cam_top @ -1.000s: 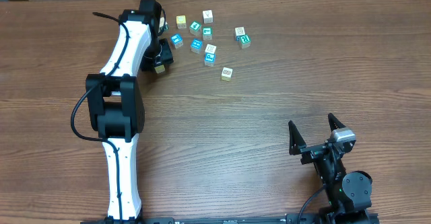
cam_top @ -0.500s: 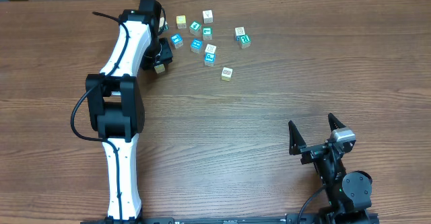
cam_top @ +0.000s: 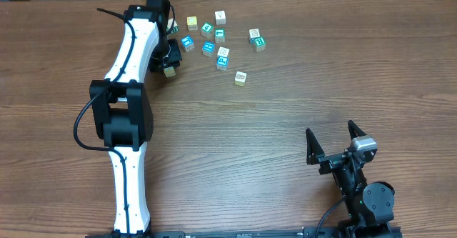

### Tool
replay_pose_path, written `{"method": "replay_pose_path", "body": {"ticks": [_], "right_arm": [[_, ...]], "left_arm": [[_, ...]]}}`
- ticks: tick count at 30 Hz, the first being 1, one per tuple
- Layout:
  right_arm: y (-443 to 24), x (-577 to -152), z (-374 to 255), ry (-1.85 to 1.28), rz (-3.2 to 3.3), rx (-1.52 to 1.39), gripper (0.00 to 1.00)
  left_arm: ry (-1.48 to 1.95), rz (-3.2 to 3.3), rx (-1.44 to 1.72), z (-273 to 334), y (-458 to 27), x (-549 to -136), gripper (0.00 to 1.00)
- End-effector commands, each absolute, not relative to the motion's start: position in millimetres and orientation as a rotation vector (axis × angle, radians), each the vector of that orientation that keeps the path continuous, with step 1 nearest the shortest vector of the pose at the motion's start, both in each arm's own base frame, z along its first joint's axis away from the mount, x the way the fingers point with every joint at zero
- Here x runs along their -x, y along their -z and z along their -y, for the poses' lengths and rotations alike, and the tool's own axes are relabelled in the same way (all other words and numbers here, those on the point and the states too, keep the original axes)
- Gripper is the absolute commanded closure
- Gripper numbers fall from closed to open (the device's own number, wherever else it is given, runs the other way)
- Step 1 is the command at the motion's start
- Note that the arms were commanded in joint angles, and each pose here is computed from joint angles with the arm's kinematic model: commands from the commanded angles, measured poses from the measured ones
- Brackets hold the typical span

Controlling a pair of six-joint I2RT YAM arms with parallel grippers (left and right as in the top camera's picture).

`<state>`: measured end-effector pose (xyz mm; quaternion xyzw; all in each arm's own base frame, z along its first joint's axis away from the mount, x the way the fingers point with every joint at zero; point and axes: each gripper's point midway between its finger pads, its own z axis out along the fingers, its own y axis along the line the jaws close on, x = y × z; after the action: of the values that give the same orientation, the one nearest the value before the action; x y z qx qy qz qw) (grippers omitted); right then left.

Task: Form a horizontal line
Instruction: 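Close the left gripper on the yellow-faced letter block and lift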

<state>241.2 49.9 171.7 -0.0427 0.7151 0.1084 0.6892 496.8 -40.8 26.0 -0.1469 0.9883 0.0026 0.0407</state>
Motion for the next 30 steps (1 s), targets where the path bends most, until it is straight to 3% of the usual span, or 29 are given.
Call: {"method": "replay_pose_path", "body": {"ticks": [1,5,8,16,26,30], "right_arm": [[-169.7,-241.7,-48.1,-0.233,-1.597,0.092,0.0],[-169.6,-241.7,-48.1,-0.233,-1.597,0.092,0.0],[-169.6,-241.7,-48.1,-0.233,-1.597,0.092,0.0],[-169.6,-241.7,-48.1,-0.233,-1.597,0.092,0.0],[-169.6,-241.7,-48.1,-0.233,-1.597,0.092,0.0],[-169.6,-241.7,-48.1,-0.233,-1.597,0.092,0.0]], "left_arm": [[-0.024,-3.029,0.418,36.9,-28.6,-498.2,0.58],[-0.032,-3.051,0.412,38.9,-27.0,-492.5,0.62],[-0.029,-3.048,0.41,39.8,-26.7,-493.4,0.73],[-0.038,-3.086,0.354,41.3,-37.5,-481.7,0.72],[0.033,-2.952,0.284,77.8,-153.5,-453.0,0.69],[0.035,-2.964,0.238,92.7,-171.2,-434.4,0.69]]}}
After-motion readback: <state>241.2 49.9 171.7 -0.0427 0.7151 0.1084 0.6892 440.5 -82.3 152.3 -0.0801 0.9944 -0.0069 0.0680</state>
